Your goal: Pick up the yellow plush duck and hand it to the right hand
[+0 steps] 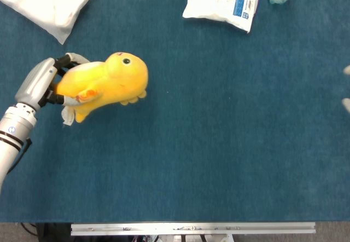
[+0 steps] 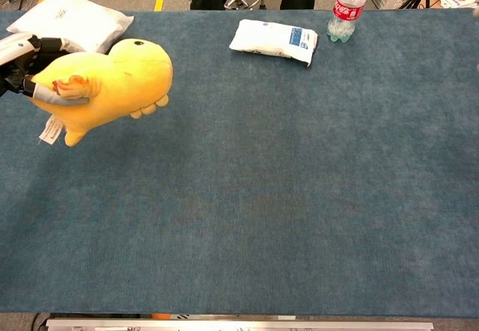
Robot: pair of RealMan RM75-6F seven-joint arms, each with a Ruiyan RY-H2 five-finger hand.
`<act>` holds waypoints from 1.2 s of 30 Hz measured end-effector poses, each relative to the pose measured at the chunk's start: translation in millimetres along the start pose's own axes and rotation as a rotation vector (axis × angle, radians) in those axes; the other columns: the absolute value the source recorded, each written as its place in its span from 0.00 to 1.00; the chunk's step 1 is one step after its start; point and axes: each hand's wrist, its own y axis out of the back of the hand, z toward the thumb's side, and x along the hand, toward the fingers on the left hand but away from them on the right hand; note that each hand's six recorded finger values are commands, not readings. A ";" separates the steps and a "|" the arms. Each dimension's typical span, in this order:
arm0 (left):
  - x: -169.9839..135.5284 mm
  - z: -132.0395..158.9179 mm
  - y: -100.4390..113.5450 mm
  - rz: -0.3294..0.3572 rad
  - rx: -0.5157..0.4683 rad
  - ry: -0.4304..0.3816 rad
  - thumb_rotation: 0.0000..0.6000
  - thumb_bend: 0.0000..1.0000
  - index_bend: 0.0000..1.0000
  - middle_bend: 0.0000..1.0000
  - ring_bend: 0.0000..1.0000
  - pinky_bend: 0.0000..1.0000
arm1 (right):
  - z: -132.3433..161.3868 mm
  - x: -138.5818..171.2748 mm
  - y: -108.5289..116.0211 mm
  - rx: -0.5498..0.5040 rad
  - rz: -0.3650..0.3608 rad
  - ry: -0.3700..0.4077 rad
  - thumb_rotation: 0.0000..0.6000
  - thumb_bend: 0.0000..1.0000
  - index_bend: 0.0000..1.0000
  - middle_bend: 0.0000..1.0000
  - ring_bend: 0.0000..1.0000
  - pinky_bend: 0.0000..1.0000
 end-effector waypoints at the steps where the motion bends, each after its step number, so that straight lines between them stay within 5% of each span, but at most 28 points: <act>1: -1.1 7.9 -1.4 -0.015 -0.021 -0.009 1.00 0.21 0.55 0.49 0.41 0.64 | 9.3 -6.4 -3.6 -0.020 0.007 0.029 1.00 0.17 0.40 0.40 0.30 0.43; 10: -8.0 59.1 -15.0 -0.099 -0.147 -0.062 1.00 0.21 0.55 0.48 0.41 0.65 | 62.1 -40.5 -15.1 -0.108 0.014 0.171 1.00 0.00 0.23 0.28 0.18 0.33; 25: -7.3 104.8 -30.9 -0.162 -0.290 -0.063 1.00 0.21 0.54 0.48 0.41 0.65 | 153.0 -77.1 -43.9 -0.196 0.042 0.363 1.00 0.00 0.18 0.25 0.16 0.33; 36: -8.4 121.1 -41.2 -0.216 -0.330 -0.059 1.00 0.21 0.53 0.48 0.41 0.64 | 192.6 -97.7 -59.5 -0.219 0.037 0.401 1.00 0.00 0.17 0.23 0.14 0.33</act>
